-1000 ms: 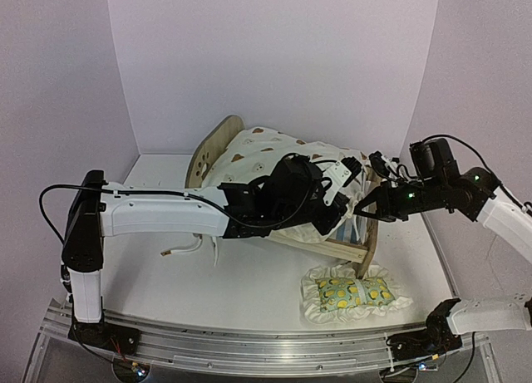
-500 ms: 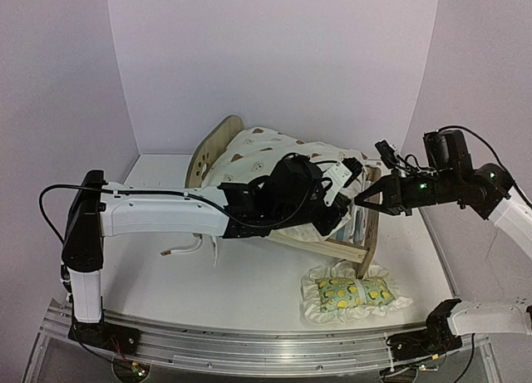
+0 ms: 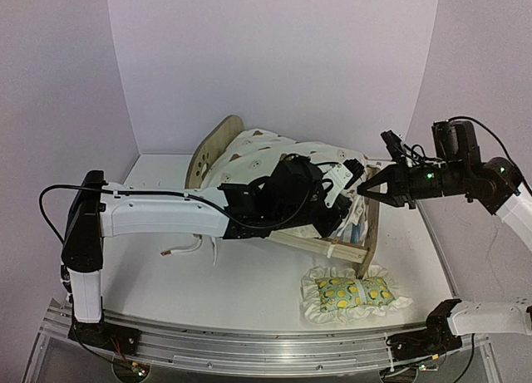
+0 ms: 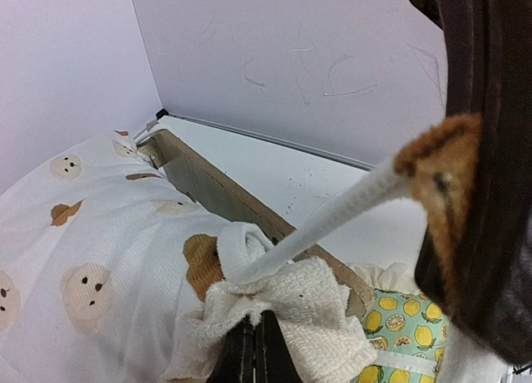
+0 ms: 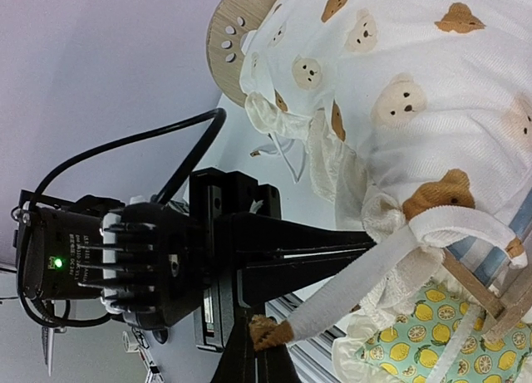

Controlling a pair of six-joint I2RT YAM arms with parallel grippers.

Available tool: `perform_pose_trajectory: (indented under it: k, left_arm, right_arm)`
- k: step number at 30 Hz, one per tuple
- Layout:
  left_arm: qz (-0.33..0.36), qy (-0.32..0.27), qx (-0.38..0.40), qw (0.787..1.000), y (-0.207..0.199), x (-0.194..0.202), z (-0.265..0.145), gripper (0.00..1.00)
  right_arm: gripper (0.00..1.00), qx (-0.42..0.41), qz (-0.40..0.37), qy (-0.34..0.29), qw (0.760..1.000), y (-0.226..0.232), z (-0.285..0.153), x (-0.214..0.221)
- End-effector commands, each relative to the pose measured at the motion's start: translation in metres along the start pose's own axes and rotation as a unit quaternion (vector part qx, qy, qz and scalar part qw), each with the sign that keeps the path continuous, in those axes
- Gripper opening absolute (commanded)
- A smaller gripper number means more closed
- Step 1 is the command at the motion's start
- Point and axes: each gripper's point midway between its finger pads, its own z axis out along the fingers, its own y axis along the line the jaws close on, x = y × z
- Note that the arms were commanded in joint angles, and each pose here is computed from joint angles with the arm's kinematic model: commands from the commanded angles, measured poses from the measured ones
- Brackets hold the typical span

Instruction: Set up the pet bed

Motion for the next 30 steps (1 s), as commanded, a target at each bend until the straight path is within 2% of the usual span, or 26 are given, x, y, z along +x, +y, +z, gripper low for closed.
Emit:
perform_pose_trajectory:
  k: [1, 4, 6, 8, 11, 13, 14, 18, 20, 21, 24, 26, 30]
  left_arm:
    - [-0.014, -0.034, 0.003, 0.999, 0.003, -0.025, -0.015, 0.00]
    - [-0.014, -0.030, 0.003, 0.999, 0.003, -0.022, -0.014, 0.00]
    - [-0.014, -0.028, 0.005, 0.999, 0.002, -0.020, -0.014, 0.00]
    - [-0.013, -0.025, 0.005, 1.000, 0.002, -0.017, -0.013, 0.00]
    - [-0.014, -0.018, 0.007, 1.000, 0.001, -0.012, -0.011, 0.05]
    - [-0.013, -0.011, 0.008, 1.000, 0.000, -0.007, -0.009, 0.13]
    - [-0.014, -0.008, 0.007, 1.000, 0.000, -0.003, -0.008, 0.21]
    - [-0.015, -0.005, -0.002, 1.000, 0.004, 0.000, -0.012, 0.73]
    - [-0.016, -0.006, -0.021, 1.000, 0.011, -0.002, -0.019, 0.93]
    - [-0.016, -0.007, -0.030, 0.999, 0.015, -0.003, -0.023, 0.98]
    - [-0.015, 0.006, -0.049, 0.999, 0.028, -0.002, -0.034, 1.00]
    - [-0.017, 0.022, -0.089, 0.996, 0.049, 0.001, -0.043, 1.00]
    - [-0.023, 0.060, -0.208, 0.976, 0.125, 0.014, -0.073, 1.00]
  right_arm:
    - [0.00, -0.002, -0.002, 0.005, 1.000, -0.006, -0.001, 0.013]
    - [0.01, 0.038, -0.002, 0.008, 0.999, -0.035, 0.005, 0.027]
    - [0.08, 0.067, -0.004, 0.011, 0.998, -0.053, 0.007, 0.037]
    - [0.20, 0.090, -0.008, 0.013, 0.996, -0.067, 0.007, 0.045]
    - [0.51, 0.115, -0.013, 0.013, 0.993, -0.080, 0.004, 0.052]
    - [0.66, 0.125, -0.016, 0.012, 0.992, -0.086, 0.002, 0.054]
    - [0.70, 0.133, -0.016, 0.011, 0.991, -0.089, 0.001, 0.055]
    - [0.71, 0.209, -0.013, -0.029, 0.977, -0.113, -0.012, 0.045]
    - [0.70, 0.247, -0.003, -0.050, 0.968, -0.128, -0.018, 0.042]
    - [0.70, 0.264, 0.003, -0.058, 0.963, -0.136, -0.020, 0.042]
    - [0.70, 0.308, 0.015, -0.054, 0.950, -0.157, -0.019, 0.046]
    - [0.70, 0.324, 0.027, -0.039, 0.945, -0.166, -0.013, 0.049]
    - [0.68, 0.357, 0.045, -0.021, 0.933, -0.184, -0.004, 0.053]
